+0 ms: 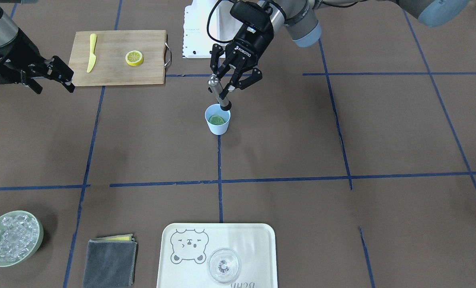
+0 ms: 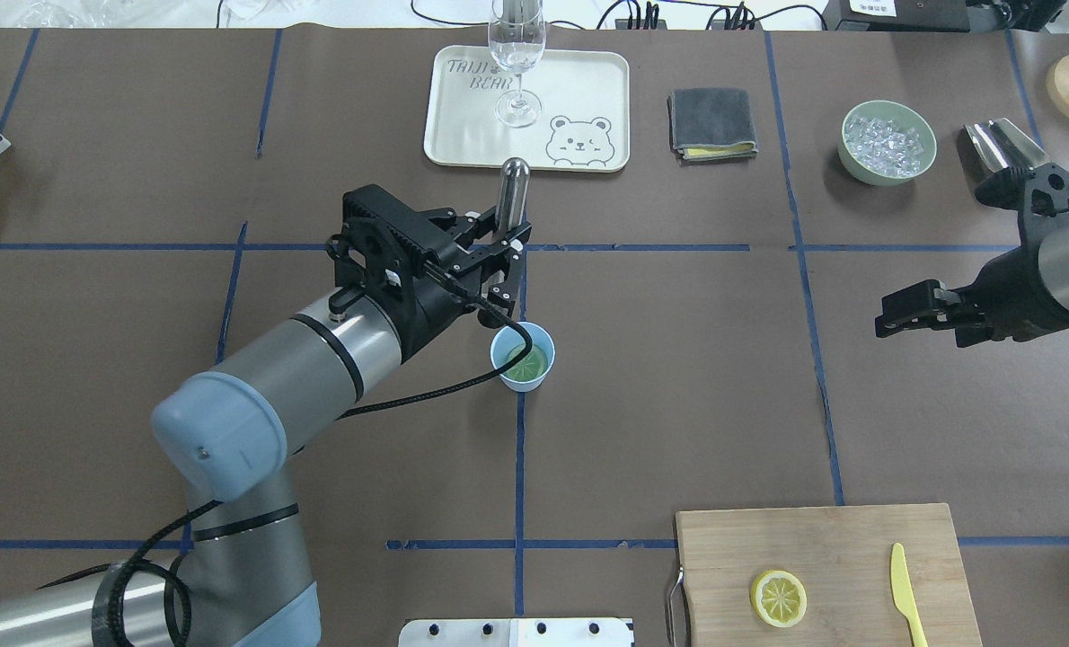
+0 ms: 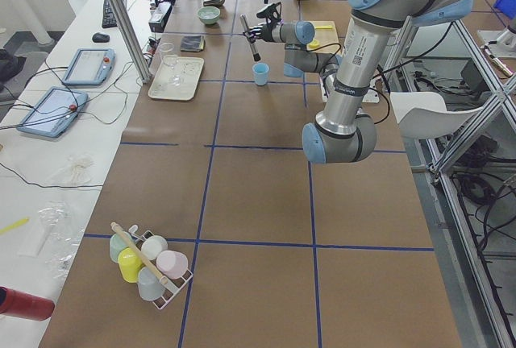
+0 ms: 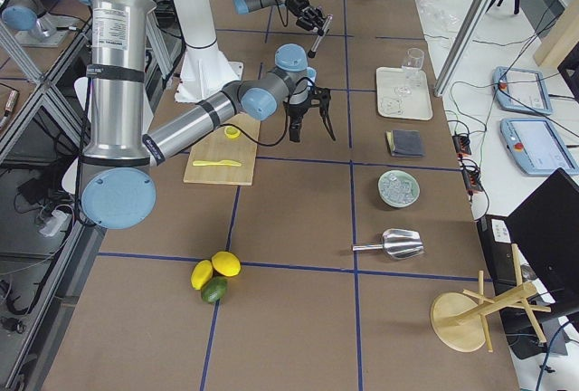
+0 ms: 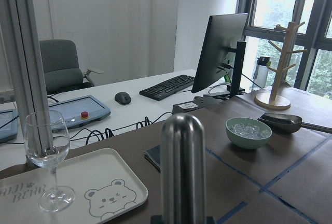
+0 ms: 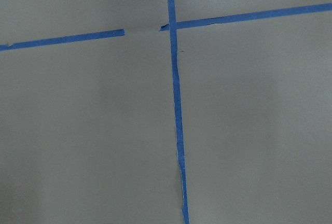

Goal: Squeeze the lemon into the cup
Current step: 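Lower the muddler into the cup and press the lemon slice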

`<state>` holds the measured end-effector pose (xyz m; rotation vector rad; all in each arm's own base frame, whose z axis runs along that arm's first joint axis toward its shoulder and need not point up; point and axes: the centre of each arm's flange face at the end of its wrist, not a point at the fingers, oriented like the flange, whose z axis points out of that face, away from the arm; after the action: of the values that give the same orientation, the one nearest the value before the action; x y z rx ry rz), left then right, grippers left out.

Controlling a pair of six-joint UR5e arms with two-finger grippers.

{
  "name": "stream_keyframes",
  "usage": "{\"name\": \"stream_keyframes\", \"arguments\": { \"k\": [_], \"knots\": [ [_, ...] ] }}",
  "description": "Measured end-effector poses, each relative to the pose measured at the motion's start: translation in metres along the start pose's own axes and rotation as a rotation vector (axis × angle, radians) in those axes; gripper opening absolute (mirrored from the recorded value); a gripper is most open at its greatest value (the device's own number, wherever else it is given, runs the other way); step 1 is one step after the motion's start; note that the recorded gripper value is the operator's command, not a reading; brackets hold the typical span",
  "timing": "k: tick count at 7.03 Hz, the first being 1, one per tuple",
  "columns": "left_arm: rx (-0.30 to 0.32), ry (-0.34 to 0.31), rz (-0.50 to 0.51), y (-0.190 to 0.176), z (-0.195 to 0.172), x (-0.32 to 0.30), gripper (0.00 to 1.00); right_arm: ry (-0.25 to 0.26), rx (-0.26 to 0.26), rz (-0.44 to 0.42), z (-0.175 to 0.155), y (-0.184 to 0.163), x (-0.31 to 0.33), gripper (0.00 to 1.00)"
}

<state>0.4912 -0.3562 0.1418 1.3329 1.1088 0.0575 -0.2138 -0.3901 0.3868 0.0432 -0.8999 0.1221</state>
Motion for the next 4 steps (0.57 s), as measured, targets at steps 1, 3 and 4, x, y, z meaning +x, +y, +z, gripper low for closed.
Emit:
{"name": "stream_keyframes", "arguments": {
  "k": [1,3,4],
  "knots": [
    [0.005,-0.015,0.001,0.006,0.008,0.006,0.0,0.002,0.0,0.002,0.0,0.0,0.002,1.0],
    [0.023,-0.066,-0.003,0.021,0.016,0.019,0.0,0.003,-0.001,0.003,0.001,0.0,0.002,1.0],
    [0.028,-0.076,-0.006,0.027,0.017,0.024,0.0,0.004,-0.001,0.004,0.001,0.0,0.003,1.0]
  ]
}}
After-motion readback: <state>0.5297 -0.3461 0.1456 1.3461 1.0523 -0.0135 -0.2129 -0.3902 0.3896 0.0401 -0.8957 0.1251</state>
